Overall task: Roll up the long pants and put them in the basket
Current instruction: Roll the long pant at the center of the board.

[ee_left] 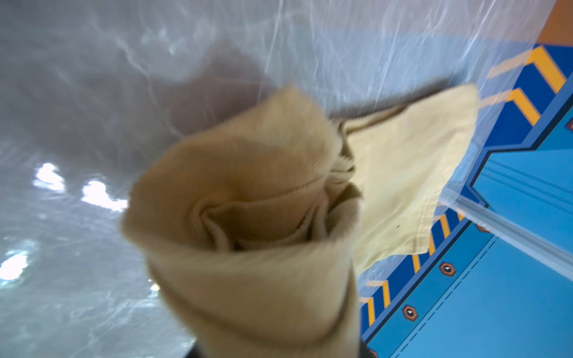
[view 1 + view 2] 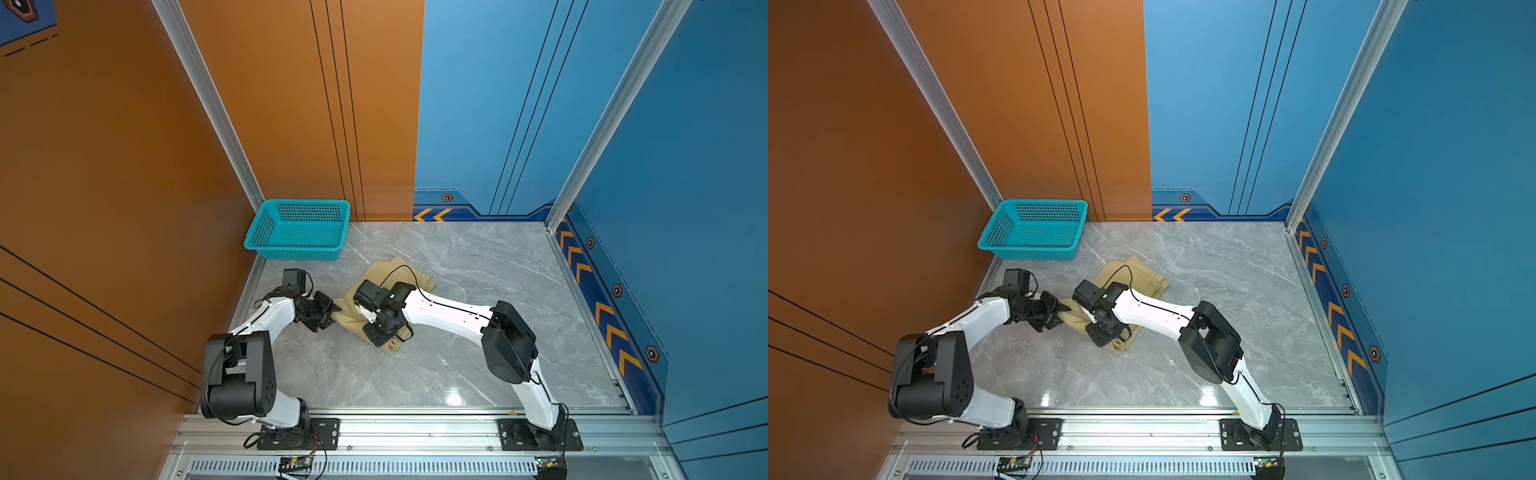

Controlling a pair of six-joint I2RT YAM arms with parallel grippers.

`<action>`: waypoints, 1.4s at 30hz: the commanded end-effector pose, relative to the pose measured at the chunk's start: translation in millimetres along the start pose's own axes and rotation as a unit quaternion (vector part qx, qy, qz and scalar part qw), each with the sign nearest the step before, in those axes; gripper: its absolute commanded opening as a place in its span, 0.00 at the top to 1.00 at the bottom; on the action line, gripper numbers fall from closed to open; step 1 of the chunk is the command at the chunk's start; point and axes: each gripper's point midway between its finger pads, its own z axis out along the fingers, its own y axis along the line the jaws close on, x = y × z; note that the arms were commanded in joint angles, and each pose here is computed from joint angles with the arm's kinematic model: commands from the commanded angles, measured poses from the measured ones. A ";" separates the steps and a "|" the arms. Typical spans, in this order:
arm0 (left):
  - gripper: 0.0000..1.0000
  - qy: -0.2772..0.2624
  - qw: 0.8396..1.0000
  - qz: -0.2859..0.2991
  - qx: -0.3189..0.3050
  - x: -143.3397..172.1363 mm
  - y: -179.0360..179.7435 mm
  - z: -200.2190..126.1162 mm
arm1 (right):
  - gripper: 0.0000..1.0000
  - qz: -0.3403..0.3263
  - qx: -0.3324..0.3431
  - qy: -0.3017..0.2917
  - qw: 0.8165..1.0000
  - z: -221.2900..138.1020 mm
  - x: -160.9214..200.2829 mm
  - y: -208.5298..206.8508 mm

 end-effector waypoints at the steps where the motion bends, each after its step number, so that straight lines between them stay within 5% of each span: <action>1: 0.47 -0.071 0.996 0.050 0.005 -42.2 -28.2 -20.9 | 0.90 0.054 -0.031 0.132 0.989 4.5 61.0 2.7; 8: 0.42 -0.077 0.994 0.077 0.023 -57.7 -63.6 -34.4 | 0.89 0.111 -0.109 0.124 0.980 -4.3 54.9 1.6; 21: 0.41 -0.069 0.992 0.103 0.009 -28.9 -53.2 -29.2 | 0.85 0.247 -0.213 0.027 0.945 -37.9 18.9 -35.2; 29: 0.42 -0.075 0.989 0.120 0.035 -3.8 -71.9 -43.1 | 0.85 0.316 -0.265 0.038 0.910 -7.5 24.8 -50.7; 34: 0.38 -0.064 0.991 0.116 0.030 25.0 -51.2 -41.6 | 0.85 0.353 -0.276 0.036 0.893 8.9 35.4 -74.3; 42: 0.19 -0.074 0.986 0.148 0.000 62.5 -21.5 -25.0 | 0.83 0.378 -0.308 0.047 0.872 30.5 39.7 -83.7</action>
